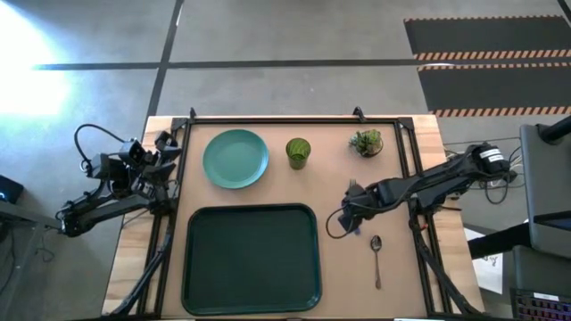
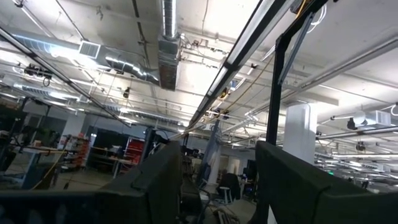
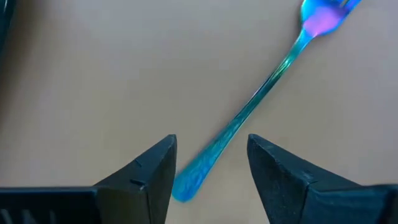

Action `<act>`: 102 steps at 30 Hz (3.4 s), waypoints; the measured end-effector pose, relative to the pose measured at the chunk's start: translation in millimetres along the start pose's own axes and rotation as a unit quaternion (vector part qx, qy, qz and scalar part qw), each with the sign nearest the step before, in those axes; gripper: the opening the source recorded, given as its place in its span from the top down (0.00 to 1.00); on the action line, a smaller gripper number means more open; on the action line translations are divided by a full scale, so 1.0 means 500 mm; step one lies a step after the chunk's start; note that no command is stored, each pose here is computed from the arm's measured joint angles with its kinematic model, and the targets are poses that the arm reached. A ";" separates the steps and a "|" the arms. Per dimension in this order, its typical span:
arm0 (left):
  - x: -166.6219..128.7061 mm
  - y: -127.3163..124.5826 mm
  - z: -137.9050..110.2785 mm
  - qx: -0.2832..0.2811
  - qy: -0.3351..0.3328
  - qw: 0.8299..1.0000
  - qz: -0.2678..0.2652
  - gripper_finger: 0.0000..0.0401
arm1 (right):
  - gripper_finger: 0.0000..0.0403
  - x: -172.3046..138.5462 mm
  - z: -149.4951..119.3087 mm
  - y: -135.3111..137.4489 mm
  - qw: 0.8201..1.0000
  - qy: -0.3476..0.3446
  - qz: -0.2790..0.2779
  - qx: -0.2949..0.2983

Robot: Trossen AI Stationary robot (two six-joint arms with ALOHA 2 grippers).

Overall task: Pick and place plate/cup/fork/spoon on tray
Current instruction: Put the fork on the right of the serving tray

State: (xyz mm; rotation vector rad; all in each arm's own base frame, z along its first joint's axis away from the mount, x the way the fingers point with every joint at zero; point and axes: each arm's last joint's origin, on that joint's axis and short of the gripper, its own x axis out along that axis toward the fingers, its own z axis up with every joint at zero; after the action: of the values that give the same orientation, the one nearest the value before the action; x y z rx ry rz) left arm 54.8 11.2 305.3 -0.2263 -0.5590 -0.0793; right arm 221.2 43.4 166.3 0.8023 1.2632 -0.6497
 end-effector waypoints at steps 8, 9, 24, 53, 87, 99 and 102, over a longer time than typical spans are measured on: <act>0.000 -0.001 0.000 0.000 0.003 1.000 -0.006 0.52 | 0.54 0.002 0.012 -0.004 0.999 -0.036 -0.014 0.015; 0.000 -0.001 0.000 0.000 0.003 1.000 -0.006 0.52 | 0.54 0.002 0.013 -0.004 0.999 -0.040 -0.015 0.017; 0.000 -0.001 0.000 -0.001 0.004 1.000 -0.009 0.52 | 0.54 0.023 0.018 -0.002 0.998 -0.040 -0.030 0.033; 0.000 -0.003 -0.001 -0.001 0.009 1.000 -0.022 0.52 | 0.60 0.085 0.018 0.000 0.994 -0.022 -0.083 0.074; 0.000 -0.003 0.000 -0.001 0.010 1.000 -0.024 0.52 | 0.98 -0.069 0.079 0.124 0.977 -0.193 -0.025 0.086; 0.000 -0.003 0.000 -0.001 0.010 1.000 -0.025 0.52 | 0.98 -0.113 0.017 0.258 0.945 -0.293 0.050 0.136; 0.000 -0.003 0.000 -0.001 0.010 1.000 -0.025 0.52 | 0.98 -0.083 0.003 0.297 0.946 -0.281 0.053 0.151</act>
State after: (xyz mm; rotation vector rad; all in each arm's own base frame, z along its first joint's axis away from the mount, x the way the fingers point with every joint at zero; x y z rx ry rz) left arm 54.7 9.6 305.5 -0.2126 -0.5445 -0.1300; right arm 332.8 127.2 231.5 0.8488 0.6034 -0.9208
